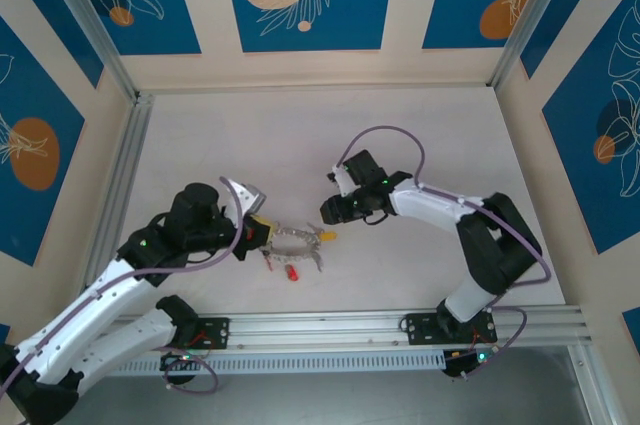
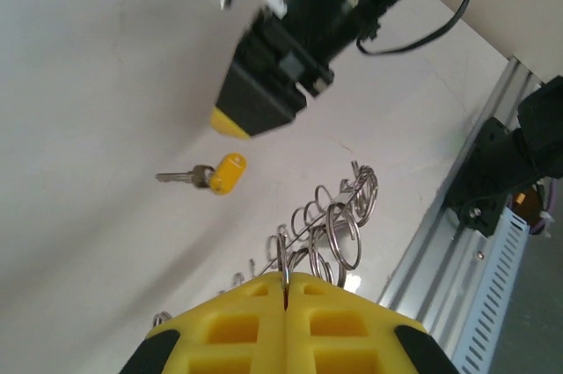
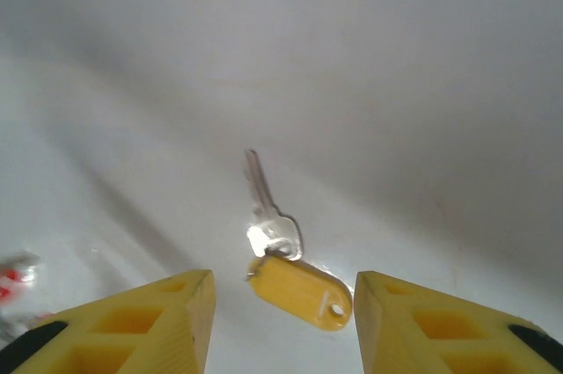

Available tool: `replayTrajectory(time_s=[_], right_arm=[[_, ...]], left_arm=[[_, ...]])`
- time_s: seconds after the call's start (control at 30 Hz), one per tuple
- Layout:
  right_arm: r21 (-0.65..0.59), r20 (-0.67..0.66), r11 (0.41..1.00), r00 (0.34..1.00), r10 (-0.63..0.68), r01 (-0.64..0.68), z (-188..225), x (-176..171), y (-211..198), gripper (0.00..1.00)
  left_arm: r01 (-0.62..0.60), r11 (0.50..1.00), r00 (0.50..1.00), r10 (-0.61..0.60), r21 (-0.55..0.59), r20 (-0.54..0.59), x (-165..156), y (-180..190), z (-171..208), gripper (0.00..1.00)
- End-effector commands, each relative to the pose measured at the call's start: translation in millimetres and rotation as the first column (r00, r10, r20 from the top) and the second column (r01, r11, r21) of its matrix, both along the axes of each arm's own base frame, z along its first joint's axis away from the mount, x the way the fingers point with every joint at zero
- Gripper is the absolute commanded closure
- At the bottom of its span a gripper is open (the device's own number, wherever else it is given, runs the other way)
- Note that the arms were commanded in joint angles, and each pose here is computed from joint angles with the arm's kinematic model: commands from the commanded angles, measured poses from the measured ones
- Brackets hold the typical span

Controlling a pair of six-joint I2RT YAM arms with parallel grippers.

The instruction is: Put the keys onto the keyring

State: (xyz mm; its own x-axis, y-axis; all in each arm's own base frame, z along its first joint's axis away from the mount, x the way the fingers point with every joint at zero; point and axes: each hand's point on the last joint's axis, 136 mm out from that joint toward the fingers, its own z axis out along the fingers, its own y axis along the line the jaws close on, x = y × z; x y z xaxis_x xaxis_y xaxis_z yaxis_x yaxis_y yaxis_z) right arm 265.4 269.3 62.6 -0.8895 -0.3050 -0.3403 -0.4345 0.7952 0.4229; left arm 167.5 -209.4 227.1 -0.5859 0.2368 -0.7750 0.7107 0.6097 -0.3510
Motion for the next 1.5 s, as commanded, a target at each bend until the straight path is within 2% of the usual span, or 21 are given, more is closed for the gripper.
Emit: replayTrajectory(time_s=[0.0,0.13,0.3,0.53,0.9,1.13,1.47], right_arm=[[-0.107,-0.036,0.994,0.999,0.006,-0.009,-7,-7,4,0.56],[-0.193,-0.083,0.981,0.997,-0.005,-0.011,-17,-17,7,0.61],[-0.201,-0.111,0.980,0.994,-0.019,-0.004,-19,-29,12,0.65],[-0.256,-0.104,0.966,0.994,-0.044,0.016,-23,-24,14,0.69],[-0.235,-0.106,0.972,0.994,-0.030,0.004,-24,-25,30,0.70],[-0.282,-0.118,0.959,0.992,-0.050,0.015,-34,-25,25,0.71],[-0.296,-0.108,0.955,0.993,-0.054,0.020,-38,-25,25,0.79]], left_arm=[[-0.119,0.993,0.993,0.119,-0.012,-0.016,6,17,-1,1.00],[-0.156,0.988,0.988,0.156,-0.015,-0.015,3,26,1,1.00],[-0.188,0.982,0.982,0.188,0.017,0.015,5,36,1,1.00],[-0.173,0.985,0.985,0.173,0.005,0.021,4,33,2,1.00],[-0.171,0.985,0.985,0.171,-0.012,0.028,2,34,4,1.00],[-0.171,0.985,0.984,0.172,-0.025,0.036,1,35,7,1.00],[-0.176,0.984,0.983,0.177,-0.026,0.043,0,37,9,1.00]])
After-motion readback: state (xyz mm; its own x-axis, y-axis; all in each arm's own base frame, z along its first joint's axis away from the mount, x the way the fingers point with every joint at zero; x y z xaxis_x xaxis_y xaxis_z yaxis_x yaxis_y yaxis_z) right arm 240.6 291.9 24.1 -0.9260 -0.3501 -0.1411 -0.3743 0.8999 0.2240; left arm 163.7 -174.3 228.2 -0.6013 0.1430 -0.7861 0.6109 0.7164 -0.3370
